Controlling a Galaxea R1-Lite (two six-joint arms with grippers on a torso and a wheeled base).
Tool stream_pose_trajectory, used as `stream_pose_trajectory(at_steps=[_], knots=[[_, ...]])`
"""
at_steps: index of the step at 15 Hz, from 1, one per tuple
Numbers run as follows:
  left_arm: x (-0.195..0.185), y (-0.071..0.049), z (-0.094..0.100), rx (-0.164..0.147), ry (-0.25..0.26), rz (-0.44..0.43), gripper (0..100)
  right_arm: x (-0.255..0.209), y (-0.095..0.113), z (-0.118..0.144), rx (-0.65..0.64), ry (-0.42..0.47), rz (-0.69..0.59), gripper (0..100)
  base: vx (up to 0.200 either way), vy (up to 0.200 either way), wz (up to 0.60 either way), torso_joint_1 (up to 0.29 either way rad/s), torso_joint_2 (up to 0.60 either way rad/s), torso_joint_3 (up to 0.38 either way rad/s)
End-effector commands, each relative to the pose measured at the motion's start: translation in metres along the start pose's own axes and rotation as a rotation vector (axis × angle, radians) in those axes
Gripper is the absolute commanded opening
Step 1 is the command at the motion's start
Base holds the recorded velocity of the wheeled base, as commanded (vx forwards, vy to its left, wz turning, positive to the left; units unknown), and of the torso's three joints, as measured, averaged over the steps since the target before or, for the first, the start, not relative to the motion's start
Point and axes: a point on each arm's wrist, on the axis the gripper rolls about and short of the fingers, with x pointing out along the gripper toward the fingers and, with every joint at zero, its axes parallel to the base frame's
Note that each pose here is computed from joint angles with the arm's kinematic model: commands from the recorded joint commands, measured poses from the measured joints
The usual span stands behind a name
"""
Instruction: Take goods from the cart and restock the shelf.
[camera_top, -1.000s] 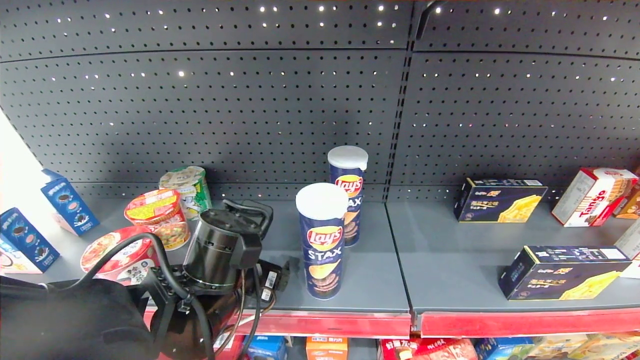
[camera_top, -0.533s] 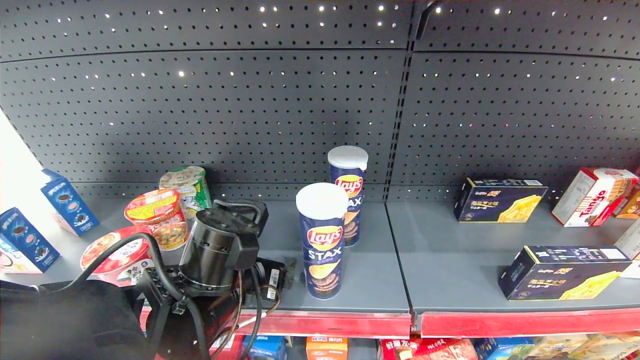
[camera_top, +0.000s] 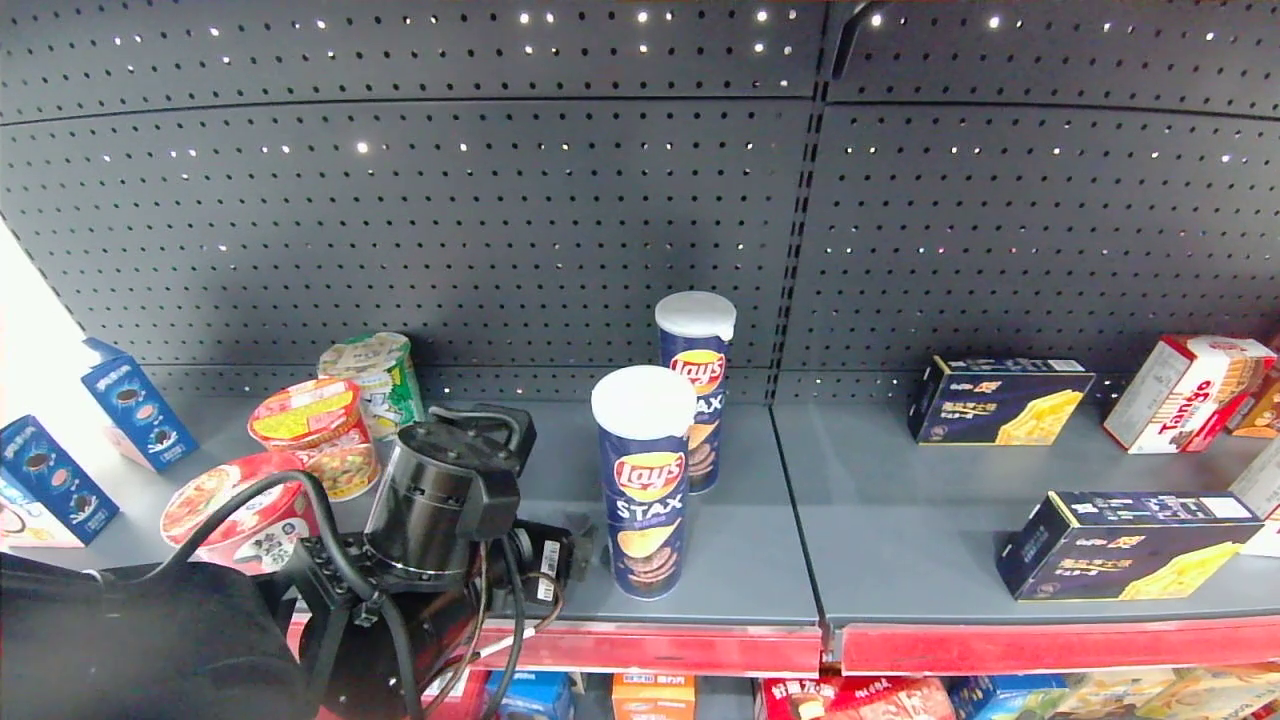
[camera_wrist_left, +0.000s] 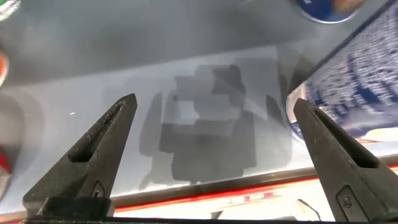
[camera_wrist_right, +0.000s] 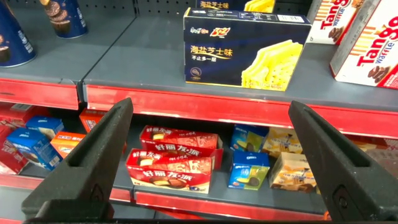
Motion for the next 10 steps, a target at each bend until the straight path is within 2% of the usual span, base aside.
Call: stream_pose_trajectory(at_steps=[1,10], knots=[[0.0027,-0.0022,-0.0034,0.007,0.011,-0.003,100,0.0001,0.0,0.0,0.0,0.001,0.0,100,0.0,0.0,0.0,0.0,0.0,0.0],[0.0094,-0.0113,-0.0074,0.02,0.014,-0.057,100,0.0001,0.0,0.0002,-0.002,0.0,-0.001,100,0.0,0.0,0.0,0.0,0.0,0.0]])
